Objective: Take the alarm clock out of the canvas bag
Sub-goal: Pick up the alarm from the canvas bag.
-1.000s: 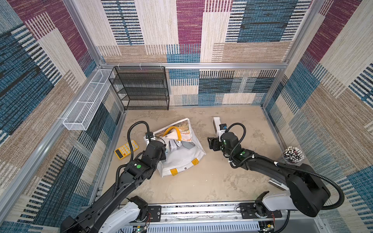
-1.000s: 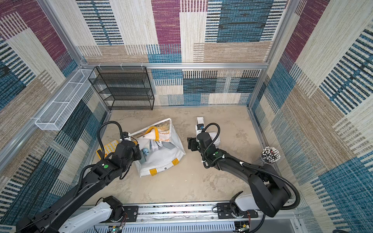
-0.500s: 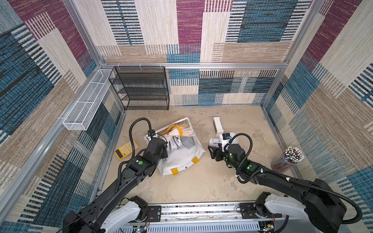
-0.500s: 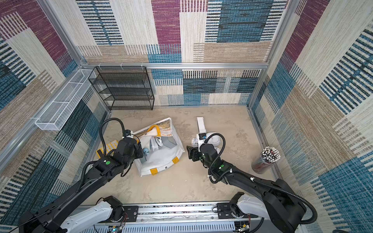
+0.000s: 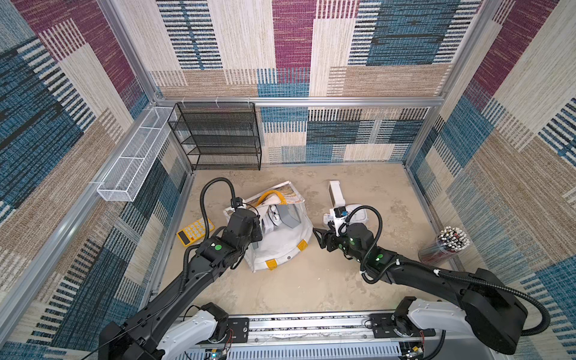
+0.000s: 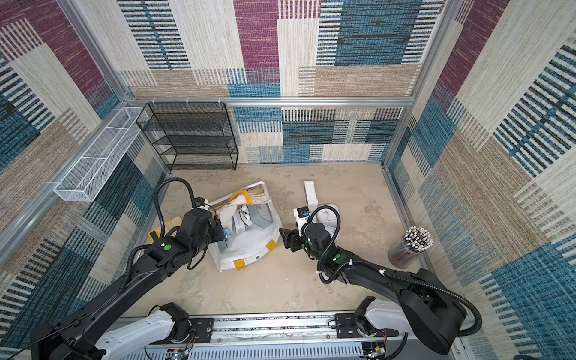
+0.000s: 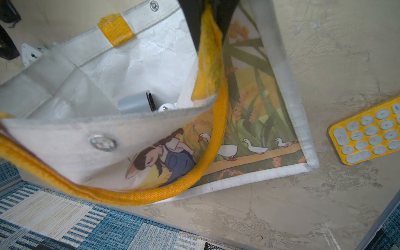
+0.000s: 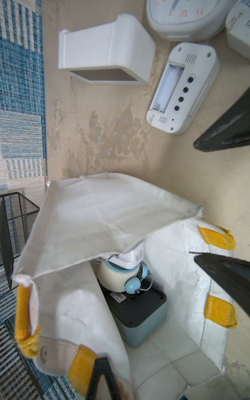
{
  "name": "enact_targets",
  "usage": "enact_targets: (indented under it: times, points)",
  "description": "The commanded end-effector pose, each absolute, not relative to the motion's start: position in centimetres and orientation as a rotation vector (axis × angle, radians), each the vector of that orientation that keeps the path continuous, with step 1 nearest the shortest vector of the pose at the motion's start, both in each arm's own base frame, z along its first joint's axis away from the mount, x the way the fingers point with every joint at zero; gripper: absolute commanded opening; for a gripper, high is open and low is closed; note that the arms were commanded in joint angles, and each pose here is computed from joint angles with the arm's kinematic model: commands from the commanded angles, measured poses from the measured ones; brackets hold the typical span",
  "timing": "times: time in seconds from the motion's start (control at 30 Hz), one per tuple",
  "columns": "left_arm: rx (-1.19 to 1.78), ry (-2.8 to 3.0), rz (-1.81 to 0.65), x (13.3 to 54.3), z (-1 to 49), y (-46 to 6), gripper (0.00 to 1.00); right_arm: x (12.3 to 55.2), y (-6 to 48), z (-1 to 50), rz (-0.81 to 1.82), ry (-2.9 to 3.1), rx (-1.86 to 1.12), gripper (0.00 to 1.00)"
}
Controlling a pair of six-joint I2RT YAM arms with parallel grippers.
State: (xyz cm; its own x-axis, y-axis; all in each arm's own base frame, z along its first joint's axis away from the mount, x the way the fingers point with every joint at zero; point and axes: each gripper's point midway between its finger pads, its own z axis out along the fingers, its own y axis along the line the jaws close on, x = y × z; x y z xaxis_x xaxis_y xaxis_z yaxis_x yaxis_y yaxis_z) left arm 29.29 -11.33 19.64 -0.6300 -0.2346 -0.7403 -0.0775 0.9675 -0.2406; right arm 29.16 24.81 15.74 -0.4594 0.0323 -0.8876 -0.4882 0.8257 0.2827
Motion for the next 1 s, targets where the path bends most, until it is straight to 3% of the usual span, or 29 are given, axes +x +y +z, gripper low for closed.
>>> enact_targets:
  times: [0.0,0.97]
  points:
    - [-0.23,2.253,-0.306,29.4,20.0,-12.3,0.0,29.6,25.2,16.5,0.63,1.937,-0.345,0.77]
    - [-0.241,2.284,-0.367,30.3,20.2,-14.1,0.0,30.0,26.0,19.4,0.594,1.85,-0.394,0.77]
